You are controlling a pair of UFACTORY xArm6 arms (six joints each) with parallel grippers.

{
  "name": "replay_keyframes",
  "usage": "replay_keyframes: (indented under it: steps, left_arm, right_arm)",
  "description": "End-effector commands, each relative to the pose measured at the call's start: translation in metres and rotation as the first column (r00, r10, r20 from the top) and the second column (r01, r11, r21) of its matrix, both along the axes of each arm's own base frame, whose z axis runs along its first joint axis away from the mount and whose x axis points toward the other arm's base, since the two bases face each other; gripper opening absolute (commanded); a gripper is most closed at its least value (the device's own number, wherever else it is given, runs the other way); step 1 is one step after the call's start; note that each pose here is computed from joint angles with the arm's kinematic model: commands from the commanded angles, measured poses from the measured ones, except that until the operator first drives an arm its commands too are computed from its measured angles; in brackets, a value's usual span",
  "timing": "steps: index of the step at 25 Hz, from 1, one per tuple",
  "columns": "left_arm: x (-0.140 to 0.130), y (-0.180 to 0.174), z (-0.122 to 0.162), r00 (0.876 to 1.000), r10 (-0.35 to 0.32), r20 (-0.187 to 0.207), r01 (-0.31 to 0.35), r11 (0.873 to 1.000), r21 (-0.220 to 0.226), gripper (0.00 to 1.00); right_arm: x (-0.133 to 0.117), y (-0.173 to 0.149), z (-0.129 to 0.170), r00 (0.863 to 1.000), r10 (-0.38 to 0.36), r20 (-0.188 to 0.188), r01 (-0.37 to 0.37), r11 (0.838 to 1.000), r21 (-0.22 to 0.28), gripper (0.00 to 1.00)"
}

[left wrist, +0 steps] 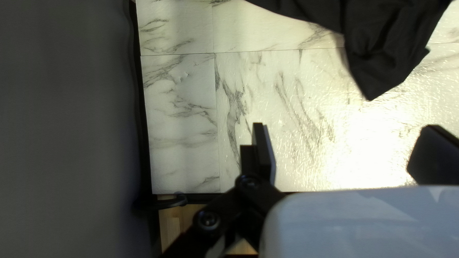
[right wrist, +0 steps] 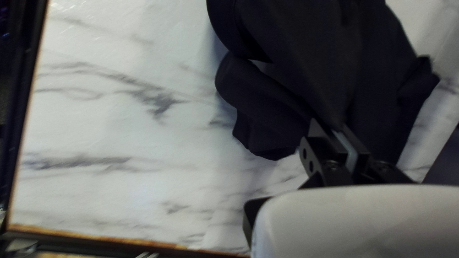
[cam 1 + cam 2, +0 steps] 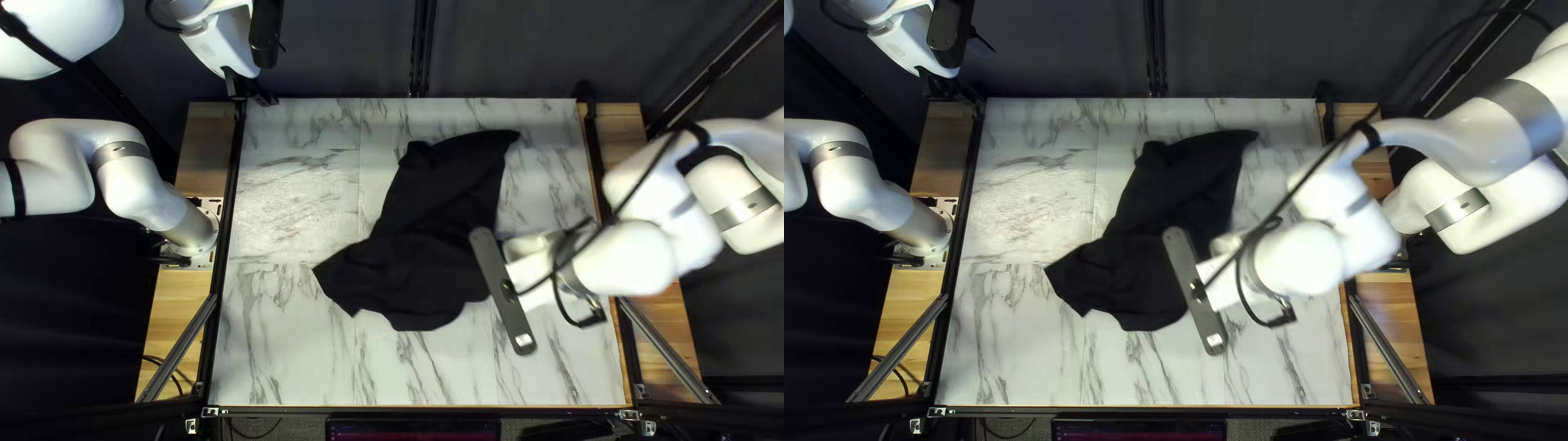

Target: Fold t-shirt

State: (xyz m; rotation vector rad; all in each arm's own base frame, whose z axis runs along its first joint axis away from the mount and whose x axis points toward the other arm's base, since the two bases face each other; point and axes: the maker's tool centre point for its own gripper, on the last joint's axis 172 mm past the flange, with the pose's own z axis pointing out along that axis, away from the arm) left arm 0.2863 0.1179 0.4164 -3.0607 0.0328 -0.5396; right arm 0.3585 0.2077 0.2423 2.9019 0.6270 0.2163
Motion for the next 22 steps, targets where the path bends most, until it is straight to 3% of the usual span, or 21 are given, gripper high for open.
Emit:
replay_keyframes:
  steps: [1,9,12,13,14,15,17,19,22]
  left_arm:
    - [0.000,0.000,0.000,1.000,0.000,0.000,0.000,1.000,0.000,1.00]
    - [0.000,0.000,0.000,1.000,0.000,0.000,0.000,1.000,0.000,1.00]
    - [0.000,0.000,0.000,1.000,0.000,0.000,0.000,1.000,0.000,1.00]
    - [0.000,0.000,0.000,1.000,0.000,0.000,0.000,1.000,0.000,1.00]
    - [0.000,0.000,0.000,1.000,0.000,0.000,0.000,1.000,0.000,1.00]
    - [0.000,0.000,0.000,1.000,0.000,0.000,0.000,1.000,0.000,1.00]
    - [0.000,0.000,0.000,1.000,0.000,0.000,0.000,1.000,0.000,1.00]
    - [0.000,0.000,0.000,1.000,0.000,0.000,0.000,1.000,0.000,1.00]
    - [0.000,0.000,0.000,1.000,0.000,0.000,0.000,1.000,0.000,1.00]
  right_arm:
    - [-0.018,0.031,-0.031,0.999,0.022,-0.043,-0.019,0.998,0.066,0.00]
    - [-0.052,0.060,-0.062,0.992,0.082,-0.100,-0.063,0.981,0.181,0.00]
    - [-0.069,0.055,-0.087,0.981,0.126,-0.149,-0.084,0.963,0.257,0.00]
    - [-0.073,0.052,-0.095,0.973,0.151,-0.174,-0.094,0.951,0.296,0.28]
    - [-0.074,0.049,-0.098,0.968,0.166,-0.190,-0.098,0.941,0.323,0.93]
    - [-0.074,0.044,-0.099,0.964,0.174,-0.202,-0.097,0.934,0.343,1.00]
    - [-0.071,0.032,-0.094,0.962,0.171,-0.211,-0.085,0.928,0.363,1.00]
    - [-0.059,-0.002,-0.081,0.973,0.132,-0.191,-0.057,0.933,0.355,1.00]
    - [-0.040,-0.051,-0.070,0.989,0.065,-0.130,-0.022,0.950,0.311,1.00]
